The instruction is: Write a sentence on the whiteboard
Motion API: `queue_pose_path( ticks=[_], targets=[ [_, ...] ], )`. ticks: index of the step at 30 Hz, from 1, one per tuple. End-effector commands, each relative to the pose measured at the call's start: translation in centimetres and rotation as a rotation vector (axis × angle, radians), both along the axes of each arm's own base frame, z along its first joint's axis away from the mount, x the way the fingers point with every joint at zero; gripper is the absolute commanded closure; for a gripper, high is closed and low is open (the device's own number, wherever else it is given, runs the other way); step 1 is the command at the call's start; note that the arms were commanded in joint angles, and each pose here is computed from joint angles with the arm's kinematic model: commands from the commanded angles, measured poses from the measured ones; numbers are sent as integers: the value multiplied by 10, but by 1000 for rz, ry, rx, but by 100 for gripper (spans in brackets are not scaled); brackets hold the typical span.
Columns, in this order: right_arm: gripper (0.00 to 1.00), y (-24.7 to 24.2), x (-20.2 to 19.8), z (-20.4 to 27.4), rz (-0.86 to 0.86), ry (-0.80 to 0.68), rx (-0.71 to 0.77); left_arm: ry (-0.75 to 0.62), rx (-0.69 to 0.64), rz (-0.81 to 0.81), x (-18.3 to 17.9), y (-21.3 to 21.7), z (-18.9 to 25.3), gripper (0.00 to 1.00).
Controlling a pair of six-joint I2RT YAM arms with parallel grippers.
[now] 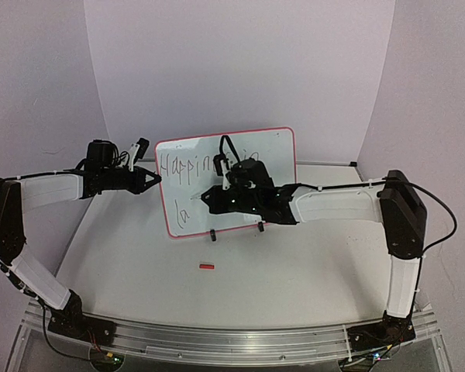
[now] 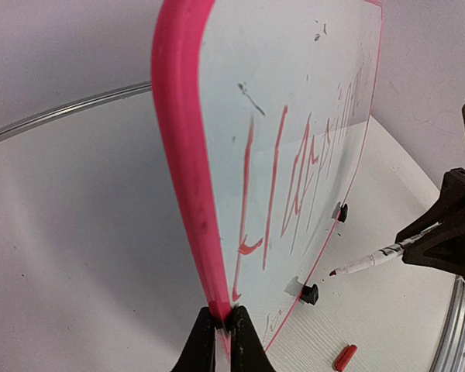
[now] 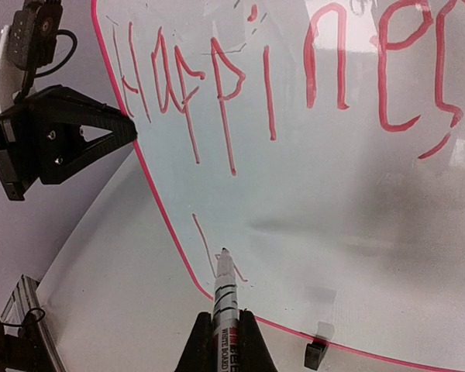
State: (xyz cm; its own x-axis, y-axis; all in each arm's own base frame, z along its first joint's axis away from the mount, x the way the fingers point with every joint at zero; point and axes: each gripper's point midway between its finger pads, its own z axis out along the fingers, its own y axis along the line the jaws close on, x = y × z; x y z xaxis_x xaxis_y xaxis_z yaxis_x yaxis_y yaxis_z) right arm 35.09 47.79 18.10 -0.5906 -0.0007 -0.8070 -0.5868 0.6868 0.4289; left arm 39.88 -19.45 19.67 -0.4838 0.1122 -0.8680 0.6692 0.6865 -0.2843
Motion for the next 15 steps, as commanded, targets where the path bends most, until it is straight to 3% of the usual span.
queue_pose_path(
  ticks=[1,15],
  targets=[
    [100,10,8,4,12,-2,27,-74,34,12,4,4,14,100],
    [100,11,19,-18,-8,34,12,-69,35,11,4,4,12,100]
  ],
)
